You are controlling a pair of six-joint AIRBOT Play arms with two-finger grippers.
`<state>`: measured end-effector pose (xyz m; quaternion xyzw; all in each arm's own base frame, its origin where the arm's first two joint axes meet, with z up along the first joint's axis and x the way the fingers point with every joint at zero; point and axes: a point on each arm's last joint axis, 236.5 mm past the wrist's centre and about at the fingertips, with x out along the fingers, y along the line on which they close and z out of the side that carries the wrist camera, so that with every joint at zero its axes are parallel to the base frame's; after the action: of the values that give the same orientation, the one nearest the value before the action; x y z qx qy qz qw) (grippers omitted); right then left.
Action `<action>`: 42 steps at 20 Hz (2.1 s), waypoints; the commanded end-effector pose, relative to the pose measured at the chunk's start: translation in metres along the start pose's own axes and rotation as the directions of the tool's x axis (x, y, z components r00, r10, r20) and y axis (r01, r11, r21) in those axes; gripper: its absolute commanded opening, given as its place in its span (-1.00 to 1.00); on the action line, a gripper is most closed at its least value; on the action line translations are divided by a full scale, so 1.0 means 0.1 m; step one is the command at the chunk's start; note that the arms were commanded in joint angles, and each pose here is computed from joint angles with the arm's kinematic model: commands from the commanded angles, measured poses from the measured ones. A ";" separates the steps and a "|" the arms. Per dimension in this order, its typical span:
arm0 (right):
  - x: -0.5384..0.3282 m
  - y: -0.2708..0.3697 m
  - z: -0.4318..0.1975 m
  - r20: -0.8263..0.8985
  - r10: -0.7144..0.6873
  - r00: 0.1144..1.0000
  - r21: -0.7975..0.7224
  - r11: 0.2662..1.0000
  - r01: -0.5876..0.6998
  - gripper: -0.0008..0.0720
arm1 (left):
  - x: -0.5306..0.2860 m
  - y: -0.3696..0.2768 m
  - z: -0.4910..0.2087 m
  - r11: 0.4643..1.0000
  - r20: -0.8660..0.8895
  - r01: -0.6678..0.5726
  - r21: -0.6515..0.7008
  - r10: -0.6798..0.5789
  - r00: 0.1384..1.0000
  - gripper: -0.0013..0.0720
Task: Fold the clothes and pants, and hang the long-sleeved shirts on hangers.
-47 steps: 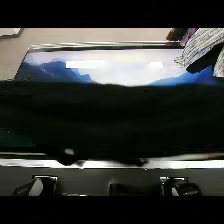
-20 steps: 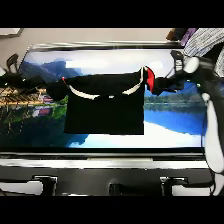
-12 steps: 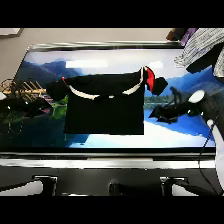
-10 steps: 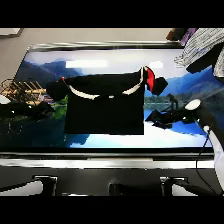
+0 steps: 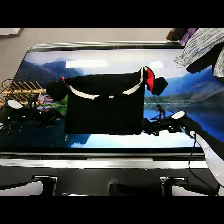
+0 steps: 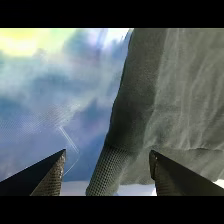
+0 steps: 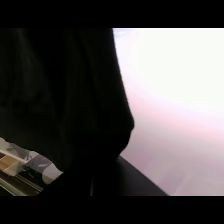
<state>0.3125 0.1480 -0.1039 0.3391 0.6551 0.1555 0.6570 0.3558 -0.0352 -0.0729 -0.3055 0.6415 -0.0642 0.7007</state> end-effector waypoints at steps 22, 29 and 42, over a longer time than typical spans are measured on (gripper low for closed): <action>-2.87 2.55 1.02 0.608 0.232 0.760 -0.527 0.833 0.167 -0.88 | -2.53 -2.42 0.77 0.821 0.486 -0.019 0.570 -0.319 0.813 -0.88; -4.96 3.45 -0.44 0.815 0.456 0.358 -0.575 0.712 0.403 -0.88 | -4.53 -2.93 -0.28 0.795 0.766 -0.187 0.577 -0.447 0.463 -0.88; -5.11 3.23 -0.11 0.893 0.353 0.279 -0.435 0.835 0.337 -0.87 | -4.38 -2.77 -0.07 0.845 0.793 -0.134 0.518 -0.416 0.446 -0.88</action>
<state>0.2745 0.0503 0.5137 0.1410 0.0179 0.1055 0.9842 0.3188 -0.0597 0.4674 -0.1322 0.0967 -0.1389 0.9767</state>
